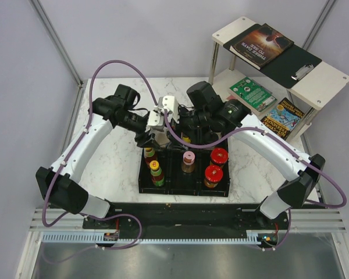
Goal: Organize the condiment bottles
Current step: Place the bottle in the storage box.
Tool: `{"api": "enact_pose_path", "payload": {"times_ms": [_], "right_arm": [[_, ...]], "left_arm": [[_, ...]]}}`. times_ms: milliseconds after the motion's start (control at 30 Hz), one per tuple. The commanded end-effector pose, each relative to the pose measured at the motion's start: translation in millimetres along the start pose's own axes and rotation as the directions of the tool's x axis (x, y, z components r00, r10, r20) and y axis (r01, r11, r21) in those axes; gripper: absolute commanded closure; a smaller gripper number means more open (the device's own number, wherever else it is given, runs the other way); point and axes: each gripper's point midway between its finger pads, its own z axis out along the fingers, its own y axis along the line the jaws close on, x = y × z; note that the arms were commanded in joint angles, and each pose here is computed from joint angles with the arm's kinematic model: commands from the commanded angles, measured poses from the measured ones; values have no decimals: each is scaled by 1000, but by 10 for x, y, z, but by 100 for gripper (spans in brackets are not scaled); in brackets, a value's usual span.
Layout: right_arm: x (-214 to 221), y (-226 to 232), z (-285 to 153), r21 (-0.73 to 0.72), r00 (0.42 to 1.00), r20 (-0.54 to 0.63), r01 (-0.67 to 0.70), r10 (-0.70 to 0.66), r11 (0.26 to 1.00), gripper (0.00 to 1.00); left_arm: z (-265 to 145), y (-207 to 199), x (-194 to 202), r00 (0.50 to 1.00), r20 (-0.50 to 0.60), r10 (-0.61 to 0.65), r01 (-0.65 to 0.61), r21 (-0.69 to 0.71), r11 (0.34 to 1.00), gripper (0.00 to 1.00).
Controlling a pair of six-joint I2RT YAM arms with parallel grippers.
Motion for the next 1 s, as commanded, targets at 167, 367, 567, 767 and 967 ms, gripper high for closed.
{"api": "enact_pose_path", "payload": {"times_ms": [167, 367, 567, 767, 967], "right_arm": [[-154, 138, -38, -75, 997, 53, 58, -54, 995, 15], [-116, 326, -76, -165, 994, 69, 94, -84, 982, 21], [-102, 332, -76, -180, 994, 71, 96, -85, 979, 34], [-80, 313, -45, -188, 995, 66, 87, -76, 978, 46], [-66, 304, -44, -187, 995, 63, 84, -73, 979, 43]], "left_arm": [[-55, 11, -207, 999, 36, 27, -26, -28, 999, 98], [-55, -36, -184, 999, 35, 42, -41, -27, 999, 98], [-75, -61, -259, 996, 61, 61, -60, -29, 998, 98], [-97, -94, -301, 995, 74, 67, -65, -32, 997, 98], [-103, -105, -322, 994, 79, 76, -74, -33, 997, 98]]}}
